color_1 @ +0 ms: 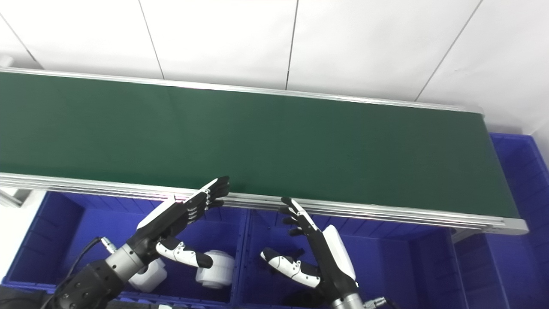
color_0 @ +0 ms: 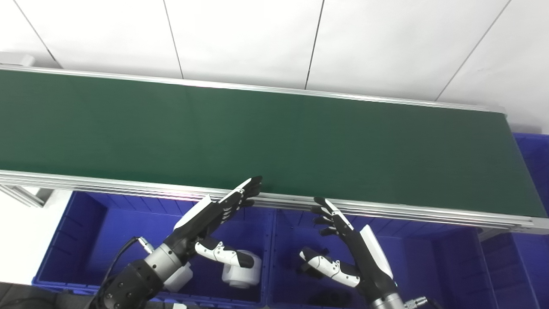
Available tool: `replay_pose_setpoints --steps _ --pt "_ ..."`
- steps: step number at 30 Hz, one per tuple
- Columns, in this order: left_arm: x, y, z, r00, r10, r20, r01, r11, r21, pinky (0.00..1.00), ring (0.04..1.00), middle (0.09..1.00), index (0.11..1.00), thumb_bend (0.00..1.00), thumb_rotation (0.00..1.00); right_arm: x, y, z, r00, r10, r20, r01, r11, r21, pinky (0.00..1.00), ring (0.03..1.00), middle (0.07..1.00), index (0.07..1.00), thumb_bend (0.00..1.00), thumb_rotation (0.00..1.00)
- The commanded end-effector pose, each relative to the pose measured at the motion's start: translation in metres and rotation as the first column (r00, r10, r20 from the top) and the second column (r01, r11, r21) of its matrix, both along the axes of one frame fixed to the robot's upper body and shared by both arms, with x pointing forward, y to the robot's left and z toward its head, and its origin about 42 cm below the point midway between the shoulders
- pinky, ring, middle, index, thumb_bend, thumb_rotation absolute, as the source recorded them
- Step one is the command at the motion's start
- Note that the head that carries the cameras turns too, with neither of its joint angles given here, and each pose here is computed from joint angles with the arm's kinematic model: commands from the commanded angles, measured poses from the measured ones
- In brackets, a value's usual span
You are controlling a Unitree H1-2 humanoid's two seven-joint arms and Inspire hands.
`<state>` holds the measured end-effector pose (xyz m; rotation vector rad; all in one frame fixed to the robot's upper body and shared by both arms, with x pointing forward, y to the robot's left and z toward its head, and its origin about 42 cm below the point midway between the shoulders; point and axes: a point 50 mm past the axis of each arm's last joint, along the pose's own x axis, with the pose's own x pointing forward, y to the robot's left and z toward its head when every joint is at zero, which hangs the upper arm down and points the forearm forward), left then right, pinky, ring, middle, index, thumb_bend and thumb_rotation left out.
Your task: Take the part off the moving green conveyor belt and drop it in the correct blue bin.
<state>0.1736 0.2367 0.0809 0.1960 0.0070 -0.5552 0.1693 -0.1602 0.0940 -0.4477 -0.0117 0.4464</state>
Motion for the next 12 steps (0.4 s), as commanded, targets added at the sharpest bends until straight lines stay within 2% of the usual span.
replay_pose_setpoints --steps 1,6,12 --pt "0.005 0.003 0.009 0.998 -0.014 0.053 0.014 1.000 -0.012 0.93 0.978 1.000 0.999 0.84 0.41 -0.001 0.000 0.009 0.999 -0.027 0.029 0.027 1.000 0.012 0.73 0.824 0.867 0.941 0.67 0.64" --pt "0.005 0.007 0.008 0.999 -0.024 0.039 0.024 1.000 0.003 0.92 0.981 1.000 1.000 0.86 0.41 -0.005 0.002 0.009 0.999 -0.043 0.015 0.043 0.999 0.014 0.75 0.842 0.885 0.956 0.66 0.63" --pt "0.001 0.014 0.008 0.999 -0.043 0.015 0.042 0.995 0.095 0.90 0.983 1.000 0.994 0.86 0.41 -0.003 0.007 0.008 0.999 -0.034 0.022 0.035 0.999 -0.024 0.74 0.851 0.905 0.961 0.67 0.64"
